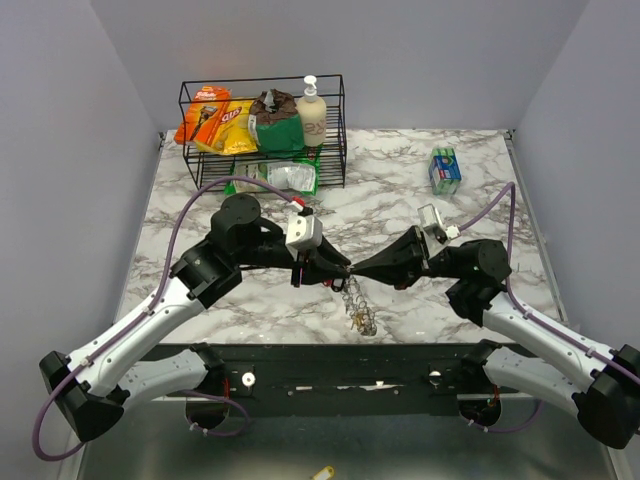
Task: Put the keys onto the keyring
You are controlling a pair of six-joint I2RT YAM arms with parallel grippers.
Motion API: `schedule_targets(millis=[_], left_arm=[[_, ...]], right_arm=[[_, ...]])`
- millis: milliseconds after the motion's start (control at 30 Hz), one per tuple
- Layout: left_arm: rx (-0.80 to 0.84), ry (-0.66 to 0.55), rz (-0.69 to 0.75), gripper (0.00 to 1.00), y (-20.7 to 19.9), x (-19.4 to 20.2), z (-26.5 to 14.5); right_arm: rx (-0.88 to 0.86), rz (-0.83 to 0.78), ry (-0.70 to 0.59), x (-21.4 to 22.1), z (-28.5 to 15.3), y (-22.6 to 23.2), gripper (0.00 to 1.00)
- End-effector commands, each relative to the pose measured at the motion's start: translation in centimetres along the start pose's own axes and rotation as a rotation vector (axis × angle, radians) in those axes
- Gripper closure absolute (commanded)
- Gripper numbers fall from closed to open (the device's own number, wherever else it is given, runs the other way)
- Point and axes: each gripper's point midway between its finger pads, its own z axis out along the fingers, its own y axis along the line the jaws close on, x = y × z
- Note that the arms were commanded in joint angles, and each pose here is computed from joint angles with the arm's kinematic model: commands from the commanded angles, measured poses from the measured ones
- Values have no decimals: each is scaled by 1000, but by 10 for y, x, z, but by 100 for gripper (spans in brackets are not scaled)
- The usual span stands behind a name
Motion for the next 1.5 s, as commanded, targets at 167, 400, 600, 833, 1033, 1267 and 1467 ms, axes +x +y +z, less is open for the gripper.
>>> schedule_targets(millis=[167, 400, 600, 833, 1033, 1267, 1467], left_arm=[[-50, 11, -5, 92, 8, -4, -1], [-116, 5, 18, 100, 16, -9, -6], [-200, 10, 45, 100, 26, -9, -14], [-325, 75, 58, 100, 45, 6, -24], [-400, 120, 86, 100, 56, 20, -33], [-446, 153, 117, 100, 63, 35, -39], [-394, 162, 138, 100, 55, 43, -36]], right_arm=[[3, -44, -68, -15, 2, 1, 99], [1, -25, -56, -11, 3, -1, 99], [18, 15, -31, -3, 5, -9, 94], [128, 35, -14, 6, 0, -24, 50], [277, 59, -32, 9, -11, -43, 24], [426, 72, -15, 20, -26, -63, 11], [431, 74, 14, 29, -26, -66, 9]])
